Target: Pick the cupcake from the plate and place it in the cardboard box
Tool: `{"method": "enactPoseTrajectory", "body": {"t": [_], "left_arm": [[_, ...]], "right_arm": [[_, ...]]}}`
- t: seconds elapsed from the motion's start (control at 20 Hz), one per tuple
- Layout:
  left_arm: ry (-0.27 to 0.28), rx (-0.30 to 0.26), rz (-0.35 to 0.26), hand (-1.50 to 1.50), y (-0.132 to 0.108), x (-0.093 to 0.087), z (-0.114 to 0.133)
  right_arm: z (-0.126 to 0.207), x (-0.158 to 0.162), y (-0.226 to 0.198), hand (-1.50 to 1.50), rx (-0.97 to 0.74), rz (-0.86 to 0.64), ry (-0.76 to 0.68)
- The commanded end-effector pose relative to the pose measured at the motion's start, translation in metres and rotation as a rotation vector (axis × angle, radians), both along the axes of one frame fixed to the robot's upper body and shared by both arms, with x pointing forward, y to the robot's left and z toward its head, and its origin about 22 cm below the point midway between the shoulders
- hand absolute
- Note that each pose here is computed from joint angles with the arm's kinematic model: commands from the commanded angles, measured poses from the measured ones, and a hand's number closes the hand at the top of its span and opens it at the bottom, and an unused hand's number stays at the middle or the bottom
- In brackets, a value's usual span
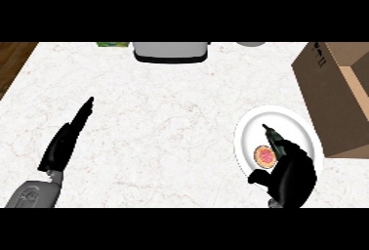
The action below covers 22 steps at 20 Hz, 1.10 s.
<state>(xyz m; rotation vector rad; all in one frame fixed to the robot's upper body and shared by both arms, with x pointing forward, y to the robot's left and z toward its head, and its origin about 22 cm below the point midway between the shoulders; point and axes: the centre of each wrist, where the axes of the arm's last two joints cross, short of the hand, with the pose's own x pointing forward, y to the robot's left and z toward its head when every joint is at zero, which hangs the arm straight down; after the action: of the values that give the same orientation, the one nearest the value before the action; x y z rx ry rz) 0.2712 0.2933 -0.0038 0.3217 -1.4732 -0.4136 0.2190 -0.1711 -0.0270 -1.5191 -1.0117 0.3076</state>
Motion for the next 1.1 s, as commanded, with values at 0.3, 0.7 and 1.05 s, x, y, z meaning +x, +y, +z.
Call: {"method": "enactPoseTrajectory", "body": {"t": [0.3, 0.7, 1.05], "left_arm": [[0.006, -0.002, -0.009, 0.0, 0.003, 0.003, 0.013], [-0.025, 0.005, -0.075, 0.0, -0.027, 0.014, 0.008], [0.018, 0.009, -0.021, 0.0, -0.017, -0.003, -0.005]], "right_arm": [[-0.002, 0.008, 0.011, 1.5, -0.189, -0.072, -0.09], [-0.024, -0.023, 0.024, 1.5, -0.311, 0.674, 0.3], [0.076, 0.022, -0.035, 1.5, -0.285, 0.952, 0.303]]}}
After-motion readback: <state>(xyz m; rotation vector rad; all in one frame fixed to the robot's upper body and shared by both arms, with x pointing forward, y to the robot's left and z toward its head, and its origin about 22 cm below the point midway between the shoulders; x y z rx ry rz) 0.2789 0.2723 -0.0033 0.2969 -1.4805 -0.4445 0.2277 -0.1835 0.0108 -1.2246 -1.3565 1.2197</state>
